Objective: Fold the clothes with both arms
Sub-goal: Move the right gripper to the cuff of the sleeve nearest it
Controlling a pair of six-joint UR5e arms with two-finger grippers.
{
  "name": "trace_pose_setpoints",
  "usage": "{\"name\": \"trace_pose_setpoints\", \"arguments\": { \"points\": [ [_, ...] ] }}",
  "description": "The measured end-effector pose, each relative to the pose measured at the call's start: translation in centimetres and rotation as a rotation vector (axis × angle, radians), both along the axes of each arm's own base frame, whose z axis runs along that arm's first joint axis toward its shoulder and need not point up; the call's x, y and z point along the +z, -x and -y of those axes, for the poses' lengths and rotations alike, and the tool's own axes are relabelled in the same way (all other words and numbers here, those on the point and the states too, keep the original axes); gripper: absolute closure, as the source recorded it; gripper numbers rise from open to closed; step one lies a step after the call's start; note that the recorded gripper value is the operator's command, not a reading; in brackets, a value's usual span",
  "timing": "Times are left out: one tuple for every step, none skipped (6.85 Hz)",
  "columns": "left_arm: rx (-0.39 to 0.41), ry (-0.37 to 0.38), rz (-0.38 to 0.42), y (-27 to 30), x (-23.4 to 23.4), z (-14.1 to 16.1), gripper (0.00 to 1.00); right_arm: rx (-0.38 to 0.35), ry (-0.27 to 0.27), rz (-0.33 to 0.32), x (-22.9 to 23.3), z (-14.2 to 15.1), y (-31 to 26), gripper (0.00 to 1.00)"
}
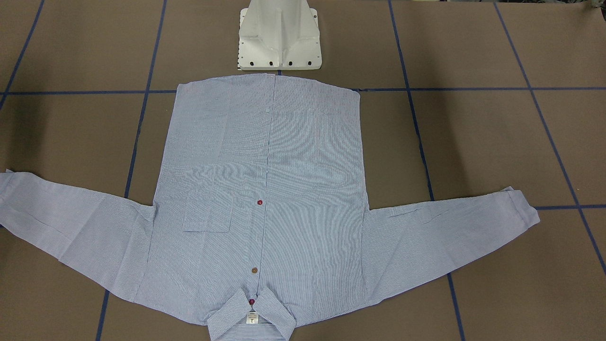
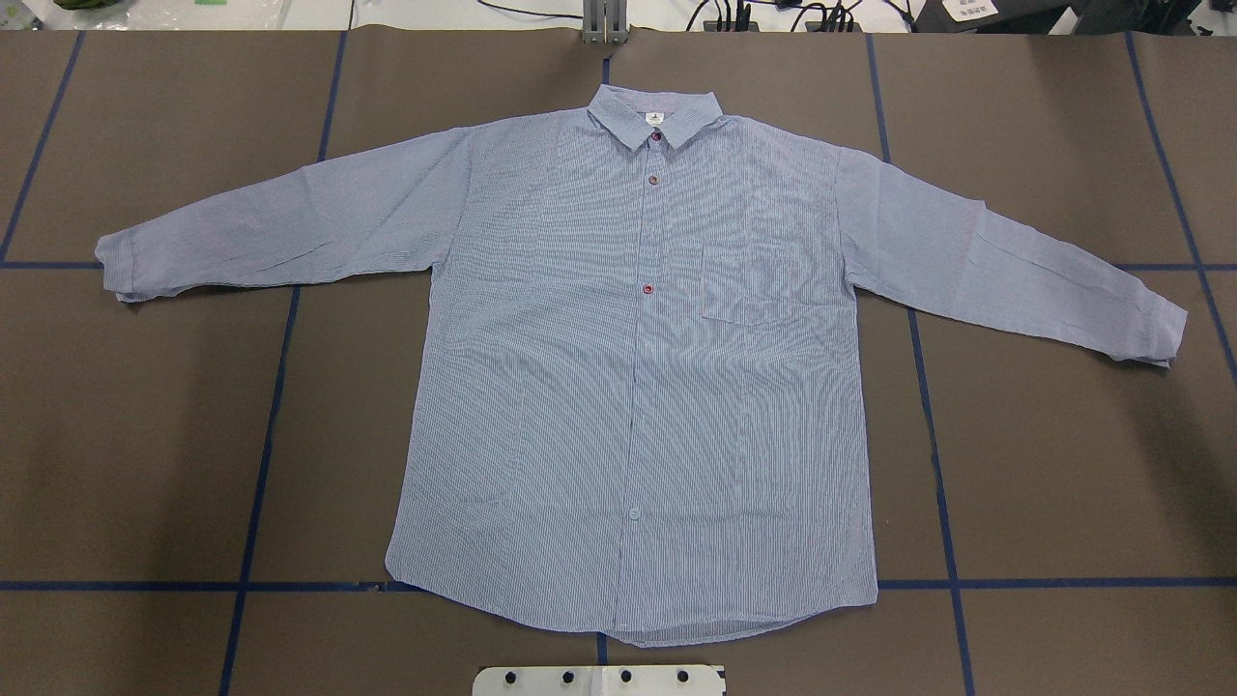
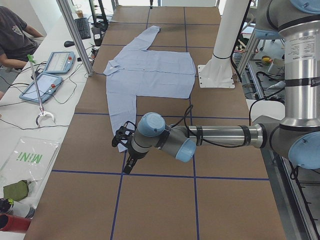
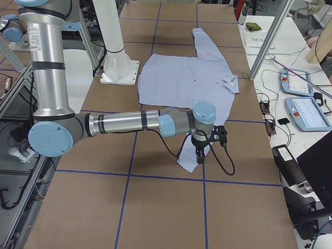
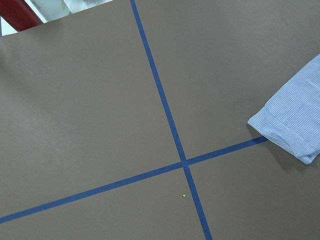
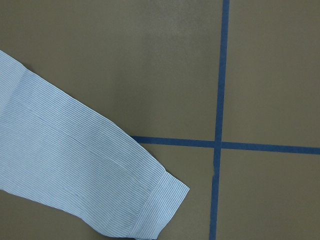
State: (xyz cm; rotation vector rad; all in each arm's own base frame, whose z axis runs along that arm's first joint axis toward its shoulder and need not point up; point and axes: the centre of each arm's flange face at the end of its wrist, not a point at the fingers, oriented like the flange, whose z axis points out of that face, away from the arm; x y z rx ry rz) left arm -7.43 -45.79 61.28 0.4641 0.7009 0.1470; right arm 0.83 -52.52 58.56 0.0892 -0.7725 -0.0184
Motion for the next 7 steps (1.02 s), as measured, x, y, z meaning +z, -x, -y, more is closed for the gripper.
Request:
{"name": "trace_pose_setpoints", "arguments": {
  "points": [
    [0.003,-0.005,0.002,-0.1,-0.1,-0.4,0.0,0.008,0.009,0.0,0.2,-0.7,-0.5,0.0],
    [0.008,-0.011,0.002,-0.2,0.1,-1.0,0.0,0.014,0.026,-0.003,1.4,-2.0,-0.8,0.0],
    [0.012,-0.014,0.002,-0.2,0.3,-1.3,0.0,0.018,0.034,-0.003,2.9,-3.2,-0.9,0.0],
    [0.015,-0.017,0.001,-0.3,0.3,-1.5,0.0,0.02,0.017,0.002,4.0,-3.9,-1.0,0.0],
    [0.016,-0.019,0.001,-0.3,0.3,-1.5,0.0,0.017,-0.001,0.007,5.1,-4.7,-0.8,0.0],
    [0.016,-0.02,-0.001,-0.4,0.2,-1.5,0.0,0.017,0.006,0.016,5.8,-5.3,-0.2,0.0],
    [0.015,-0.018,-0.009,-0.4,0.1,-1.5,0.0,0.043,0.057,0.029,6.1,-5.6,1.1,0.02]
  ]
}}
